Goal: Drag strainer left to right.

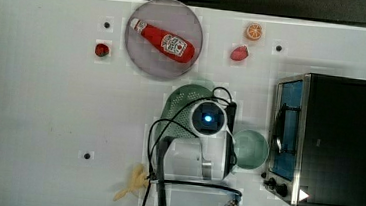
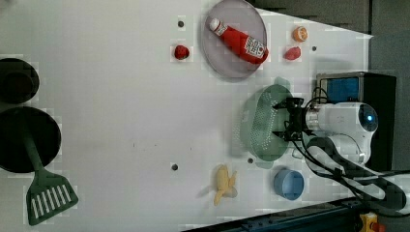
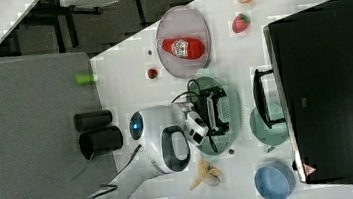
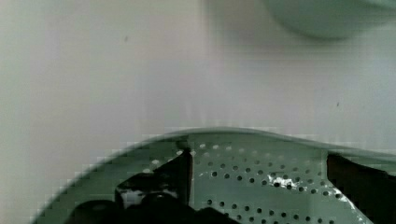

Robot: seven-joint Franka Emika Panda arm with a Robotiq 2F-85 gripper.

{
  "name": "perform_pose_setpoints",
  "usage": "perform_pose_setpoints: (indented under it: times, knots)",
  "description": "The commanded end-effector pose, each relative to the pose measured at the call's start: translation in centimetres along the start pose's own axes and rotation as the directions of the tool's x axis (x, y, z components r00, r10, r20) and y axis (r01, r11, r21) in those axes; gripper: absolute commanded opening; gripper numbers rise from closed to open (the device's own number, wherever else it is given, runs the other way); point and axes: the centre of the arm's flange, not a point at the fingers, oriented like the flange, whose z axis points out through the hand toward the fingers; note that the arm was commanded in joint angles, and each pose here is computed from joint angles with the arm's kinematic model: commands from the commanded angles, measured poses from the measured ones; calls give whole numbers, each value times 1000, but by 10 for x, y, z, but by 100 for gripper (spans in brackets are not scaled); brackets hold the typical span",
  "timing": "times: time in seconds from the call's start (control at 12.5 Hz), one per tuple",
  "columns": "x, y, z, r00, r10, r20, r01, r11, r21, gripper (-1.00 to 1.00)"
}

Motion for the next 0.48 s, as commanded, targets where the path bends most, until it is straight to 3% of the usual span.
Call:
perform_pose_setpoints:
  times: [0.08,0.32,0.48]
  knots:
    - [21,1,2,994,-104,-23,104,995,-2,100]
    - [13,-2,-12,960,-278,-24,278,960,21,100]
    - [-6,-9,-46,929,-368,-36,370,926,75,100]
